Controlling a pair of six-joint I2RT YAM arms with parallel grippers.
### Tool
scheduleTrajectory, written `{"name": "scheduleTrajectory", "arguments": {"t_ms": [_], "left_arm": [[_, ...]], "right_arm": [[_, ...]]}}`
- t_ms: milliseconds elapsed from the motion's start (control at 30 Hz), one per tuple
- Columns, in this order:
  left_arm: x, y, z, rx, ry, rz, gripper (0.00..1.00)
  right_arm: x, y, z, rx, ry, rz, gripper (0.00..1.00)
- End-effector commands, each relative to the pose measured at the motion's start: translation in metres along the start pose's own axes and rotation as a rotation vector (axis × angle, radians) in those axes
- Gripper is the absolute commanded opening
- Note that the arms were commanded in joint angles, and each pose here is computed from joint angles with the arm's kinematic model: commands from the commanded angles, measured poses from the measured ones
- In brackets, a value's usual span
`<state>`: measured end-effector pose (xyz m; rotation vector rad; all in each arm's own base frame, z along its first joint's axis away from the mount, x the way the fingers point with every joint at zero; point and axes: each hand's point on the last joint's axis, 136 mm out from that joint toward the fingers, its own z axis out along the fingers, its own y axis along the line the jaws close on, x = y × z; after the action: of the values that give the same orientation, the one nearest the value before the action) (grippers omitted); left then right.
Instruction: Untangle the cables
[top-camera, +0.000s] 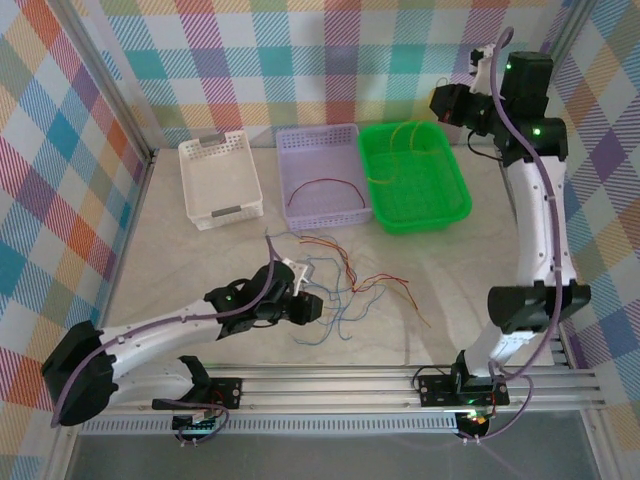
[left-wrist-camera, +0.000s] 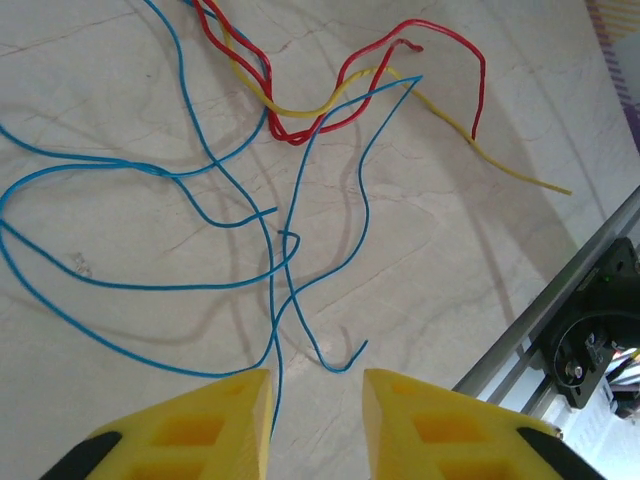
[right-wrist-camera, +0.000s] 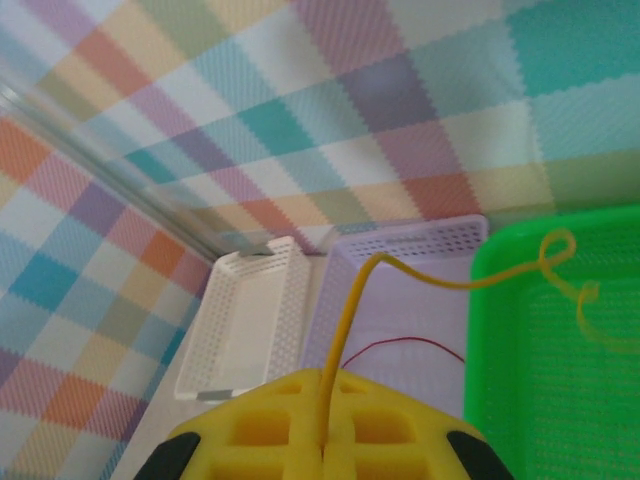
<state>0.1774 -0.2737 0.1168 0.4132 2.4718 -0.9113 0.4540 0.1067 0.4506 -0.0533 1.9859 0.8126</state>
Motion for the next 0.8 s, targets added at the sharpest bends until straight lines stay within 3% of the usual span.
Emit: {"name": "scheduleTrajectory", "arguments": {"t_ms": [0, 233, 433, 600, 767], "left_arm": [[0.014, 0.014, -0.010, -0.040, -0.007, -0.029, 0.35], [0.015, 0.021, -0.031, -0.040, -0.076, -0.048, 0.47], [0.018, 0.024, -0.031, -0.055, -0.064, -0.048, 0.49], [0.018, 0.026, -0.029, -0.065, -0.063, -0.051, 0.49], [0.018, 0.026, -0.025, -0.069, -0.054, -0.051, 0.50]], "right_arm": [[-0.014, -0.005, 0.011, -0.020, -0.036, 0.007, 0.00], [0.023, -0.080, 0.074, 0.115, 0.088, 0.100, 0.00], [0.074, -0.138, 0.110, 0.242, 0.209, 0.167, 0.00], [0.106, -0.173, 0.120, 0.351, 0.263, 0.206, 0.00], [0.111, -0.193, 0.111, 0.459, 0.253, 0.228, 0.00]]}}
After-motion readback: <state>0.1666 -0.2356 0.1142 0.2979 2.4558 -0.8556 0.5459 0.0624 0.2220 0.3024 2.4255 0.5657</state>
